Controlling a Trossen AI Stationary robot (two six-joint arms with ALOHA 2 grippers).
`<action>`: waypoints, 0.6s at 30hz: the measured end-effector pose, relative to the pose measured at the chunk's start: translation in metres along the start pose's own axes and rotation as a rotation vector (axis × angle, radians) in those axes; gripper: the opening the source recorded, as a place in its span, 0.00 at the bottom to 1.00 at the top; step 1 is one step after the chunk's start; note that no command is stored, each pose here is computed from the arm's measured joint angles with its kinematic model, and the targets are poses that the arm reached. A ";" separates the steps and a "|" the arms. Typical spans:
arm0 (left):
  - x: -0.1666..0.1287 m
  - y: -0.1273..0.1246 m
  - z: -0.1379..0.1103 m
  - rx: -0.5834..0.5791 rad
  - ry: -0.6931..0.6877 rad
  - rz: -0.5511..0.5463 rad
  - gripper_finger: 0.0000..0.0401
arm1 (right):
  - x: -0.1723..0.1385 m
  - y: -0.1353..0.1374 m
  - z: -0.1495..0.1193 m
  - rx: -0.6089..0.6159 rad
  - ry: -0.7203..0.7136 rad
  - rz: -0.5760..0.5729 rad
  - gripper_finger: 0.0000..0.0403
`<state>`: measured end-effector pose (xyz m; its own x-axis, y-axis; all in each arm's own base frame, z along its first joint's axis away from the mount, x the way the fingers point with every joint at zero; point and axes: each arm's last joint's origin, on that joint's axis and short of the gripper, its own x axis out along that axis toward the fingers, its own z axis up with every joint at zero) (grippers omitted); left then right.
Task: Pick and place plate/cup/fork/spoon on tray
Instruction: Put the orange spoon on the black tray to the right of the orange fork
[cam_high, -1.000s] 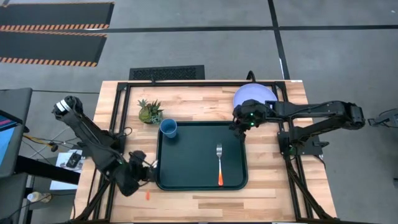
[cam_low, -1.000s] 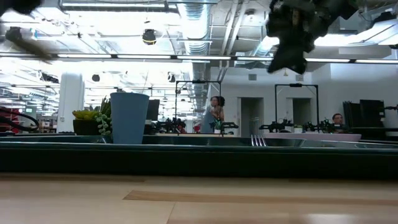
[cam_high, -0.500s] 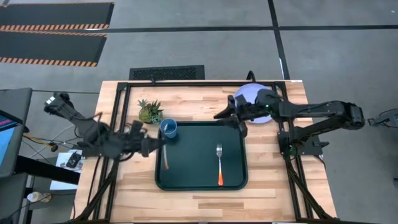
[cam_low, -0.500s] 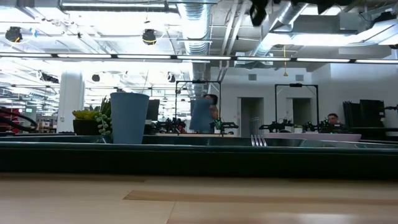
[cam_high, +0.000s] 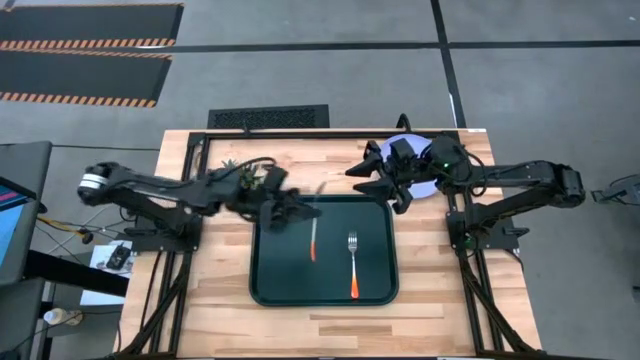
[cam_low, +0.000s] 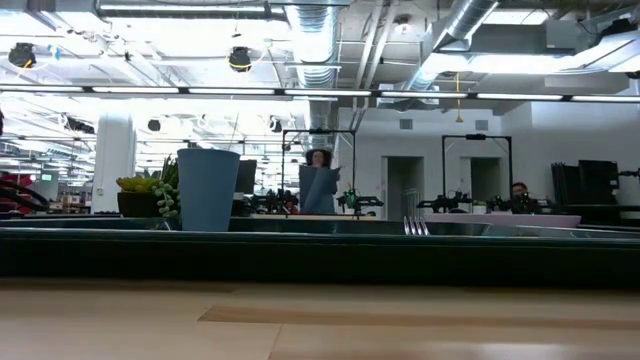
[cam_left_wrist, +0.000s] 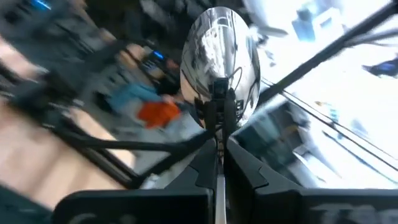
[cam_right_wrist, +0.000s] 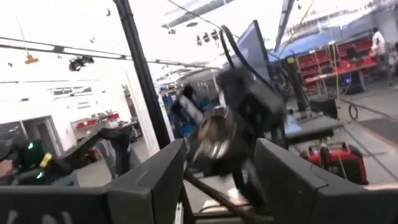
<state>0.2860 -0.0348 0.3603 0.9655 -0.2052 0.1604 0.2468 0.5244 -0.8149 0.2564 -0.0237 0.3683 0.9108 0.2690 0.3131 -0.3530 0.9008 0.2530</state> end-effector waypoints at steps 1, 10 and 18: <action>0.006 0.007 0.001 -0.013 0.019 -0.032 0.00 | 0.002 0.000 0.002 -0.009 0.000 0.008 0.55; 0.041 0.046 0.000 -0.056 0.034 -0.349 0.00 | 0.004 -0.005 0.001 -0.020 0.089 0.010 0.54; 0.053 0.073 -0.008 -0.114 0.031 -0.359 0.00 | 0.007 -0.008 -0.005 -0.024 0.125 0.020 0.54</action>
<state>0.3548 -0.0140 0.3055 0.8160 -0.3849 0.4313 0.5563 0.3197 -0.7671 0.2665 -0.0277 0.3633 0.9237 0.3263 0.2006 -0.3677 0.9023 0.2252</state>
